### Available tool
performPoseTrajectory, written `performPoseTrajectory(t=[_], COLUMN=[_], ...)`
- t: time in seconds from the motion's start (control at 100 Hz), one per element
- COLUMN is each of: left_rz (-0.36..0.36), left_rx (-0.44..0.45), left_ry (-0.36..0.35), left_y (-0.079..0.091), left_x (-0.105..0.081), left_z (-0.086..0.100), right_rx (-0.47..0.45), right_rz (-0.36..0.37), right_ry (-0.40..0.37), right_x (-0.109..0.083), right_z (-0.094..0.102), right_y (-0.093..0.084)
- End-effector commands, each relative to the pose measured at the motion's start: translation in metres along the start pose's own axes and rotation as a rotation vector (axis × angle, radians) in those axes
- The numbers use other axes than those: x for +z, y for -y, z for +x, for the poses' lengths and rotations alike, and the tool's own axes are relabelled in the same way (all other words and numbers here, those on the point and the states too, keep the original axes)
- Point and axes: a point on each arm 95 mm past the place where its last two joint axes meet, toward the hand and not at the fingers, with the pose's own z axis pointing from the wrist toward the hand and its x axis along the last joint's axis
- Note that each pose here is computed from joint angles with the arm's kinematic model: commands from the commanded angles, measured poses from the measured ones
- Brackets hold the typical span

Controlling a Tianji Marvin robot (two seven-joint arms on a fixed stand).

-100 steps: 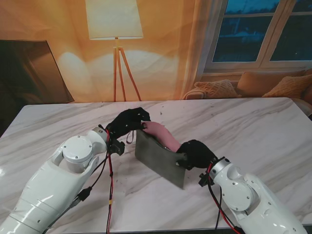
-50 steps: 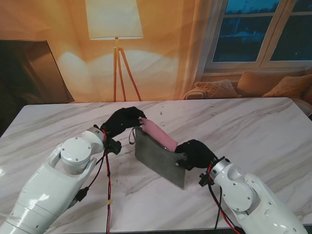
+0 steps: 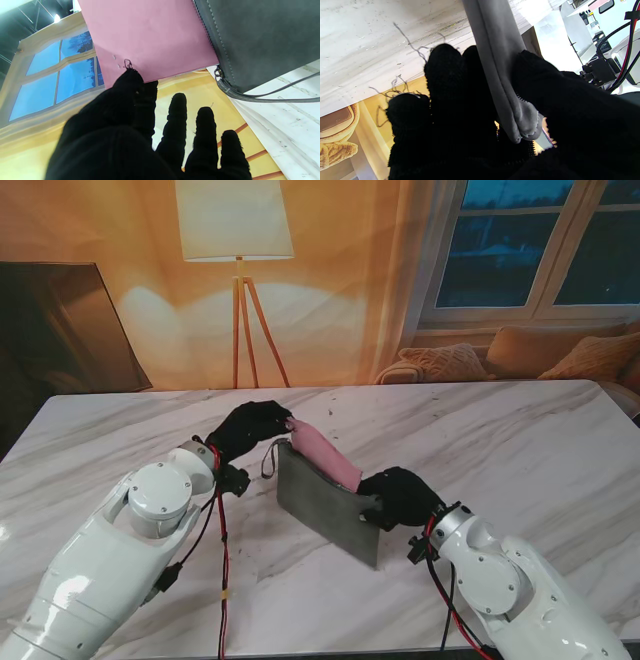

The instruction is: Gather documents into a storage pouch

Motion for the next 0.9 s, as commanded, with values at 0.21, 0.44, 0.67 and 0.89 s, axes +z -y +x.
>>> performPoseTrajectory(t=[0.21,0.44,0.67,0.89], left_rz=[-0.033,-0.003,0.001,-0.052], left_rx=[-0.003,-0.121,-0.072,-0.034], left_ry=[0.000,0.062,0.077,0.071], left_y=[-0.008,-0.014,-0.008,-0.004], left_x=[0.003,0.001,-0.009,-0.019], left_z=[0.007,0.001,-0.010,-0.016], right_rx=[-0.004,-0.019,-0.058,-0.040], right_rz=[0.012,-0.011,-0.024,-0.011], right_ry=[-0.006,-0.016,-0.044,-0.022], right_x=[-0.001,-0.004,-0.008,-0.004], right_z=[0.002,0.002,0.004,0.003], right_y=[0.001,-0.002,-0.005,-0.002])
